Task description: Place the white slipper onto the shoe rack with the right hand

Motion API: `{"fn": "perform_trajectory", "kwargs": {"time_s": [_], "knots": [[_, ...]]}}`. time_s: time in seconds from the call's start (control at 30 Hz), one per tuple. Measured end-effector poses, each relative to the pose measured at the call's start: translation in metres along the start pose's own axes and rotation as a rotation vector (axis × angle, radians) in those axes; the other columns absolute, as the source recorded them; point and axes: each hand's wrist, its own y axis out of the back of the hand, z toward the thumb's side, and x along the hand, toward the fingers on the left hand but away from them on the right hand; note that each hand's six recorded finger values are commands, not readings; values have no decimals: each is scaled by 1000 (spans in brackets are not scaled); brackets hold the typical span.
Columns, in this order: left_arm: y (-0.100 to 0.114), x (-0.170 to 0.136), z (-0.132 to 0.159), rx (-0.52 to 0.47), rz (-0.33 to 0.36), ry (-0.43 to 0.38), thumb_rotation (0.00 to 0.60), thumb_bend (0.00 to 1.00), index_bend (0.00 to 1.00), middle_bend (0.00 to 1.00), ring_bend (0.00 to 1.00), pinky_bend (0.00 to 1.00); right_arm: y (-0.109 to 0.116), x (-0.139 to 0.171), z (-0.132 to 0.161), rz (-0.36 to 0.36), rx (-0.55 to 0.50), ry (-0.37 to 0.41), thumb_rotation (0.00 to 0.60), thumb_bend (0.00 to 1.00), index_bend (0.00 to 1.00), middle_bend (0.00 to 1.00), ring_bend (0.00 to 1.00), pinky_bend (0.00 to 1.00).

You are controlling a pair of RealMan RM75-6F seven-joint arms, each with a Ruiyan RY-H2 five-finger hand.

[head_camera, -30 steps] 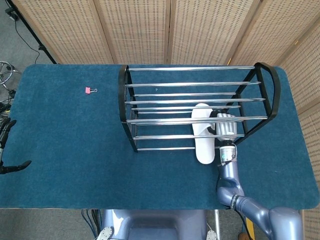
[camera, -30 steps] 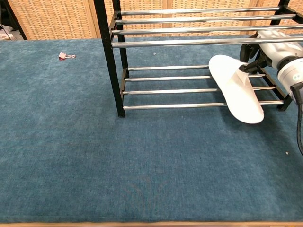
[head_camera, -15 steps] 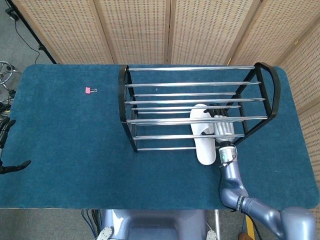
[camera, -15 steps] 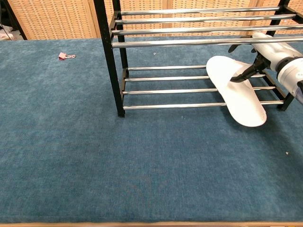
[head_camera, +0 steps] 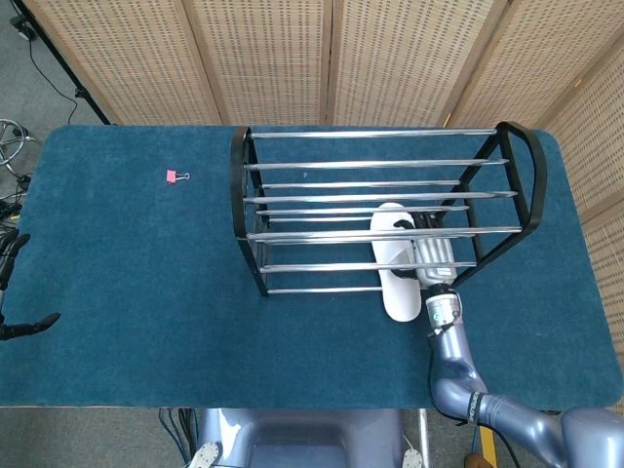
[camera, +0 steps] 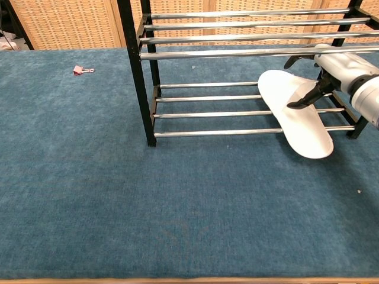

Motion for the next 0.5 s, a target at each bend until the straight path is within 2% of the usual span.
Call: {"fn": "perform_trajectory", "kwargs": {"time_s": [0.5], "knots": [[-2, 0, 3, 4, -5, -7, 600, 83, 0, 0, 0, 0, 0, 32, 4, 21, -32, 27, 600, 155, 272, 105, 32, 128]]}}
